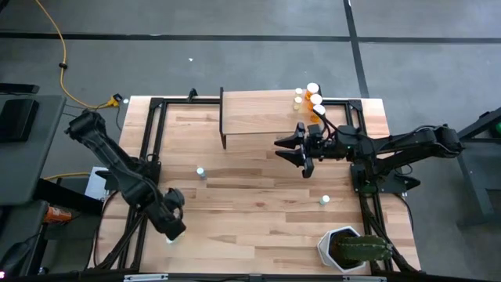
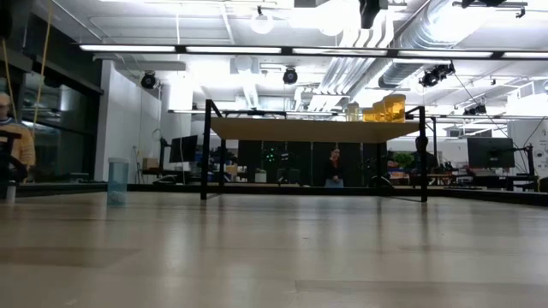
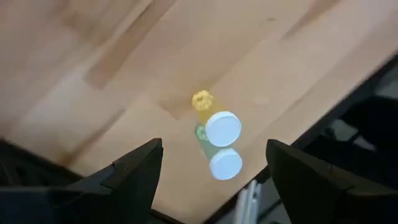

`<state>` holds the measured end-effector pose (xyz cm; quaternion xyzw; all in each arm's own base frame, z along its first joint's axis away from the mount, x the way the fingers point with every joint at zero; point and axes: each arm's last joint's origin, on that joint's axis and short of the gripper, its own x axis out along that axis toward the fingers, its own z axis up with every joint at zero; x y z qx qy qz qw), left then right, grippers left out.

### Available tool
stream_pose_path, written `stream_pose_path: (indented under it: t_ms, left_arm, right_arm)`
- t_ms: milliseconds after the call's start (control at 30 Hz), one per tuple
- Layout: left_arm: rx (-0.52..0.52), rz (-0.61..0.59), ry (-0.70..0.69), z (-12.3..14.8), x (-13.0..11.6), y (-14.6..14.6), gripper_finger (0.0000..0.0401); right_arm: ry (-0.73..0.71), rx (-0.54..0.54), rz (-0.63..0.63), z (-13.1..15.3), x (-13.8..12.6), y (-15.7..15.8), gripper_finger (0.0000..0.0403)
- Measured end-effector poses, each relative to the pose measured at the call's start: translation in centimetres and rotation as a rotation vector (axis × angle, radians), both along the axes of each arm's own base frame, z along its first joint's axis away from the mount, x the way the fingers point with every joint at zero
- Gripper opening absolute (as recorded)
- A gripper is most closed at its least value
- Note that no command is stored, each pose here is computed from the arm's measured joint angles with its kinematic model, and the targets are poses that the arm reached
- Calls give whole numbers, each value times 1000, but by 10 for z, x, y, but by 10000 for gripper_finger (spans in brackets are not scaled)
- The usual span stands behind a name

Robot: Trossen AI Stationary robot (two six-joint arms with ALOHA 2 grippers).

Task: Pick and place medicine bottles onto shelf by color
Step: Put the yellow pill bottle on the shelf aligned with the yellow pill bottle

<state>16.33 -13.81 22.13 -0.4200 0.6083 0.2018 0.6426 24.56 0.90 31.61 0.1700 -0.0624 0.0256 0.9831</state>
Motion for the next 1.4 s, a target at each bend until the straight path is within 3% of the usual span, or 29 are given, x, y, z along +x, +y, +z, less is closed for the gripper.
stream_pose_path:
  t_ms: [267,533,767,1400]
  left_arm:
    - [-87,115,-16,-12,20,-14,278]
    - [-3,126,71,-27,21,-14,278]
    - [0,109,68,-32,21,-20,275]
    - [17,98,136,-46,24,-25,219]
  right_arm:
    - [24,-1,0,-2,0,0,165]
    - [28,-2,0,-3,0,0,165]
    - [39,-4,0,-4,0,0,165]
    - [61,-4,0,-6,1,0,165]
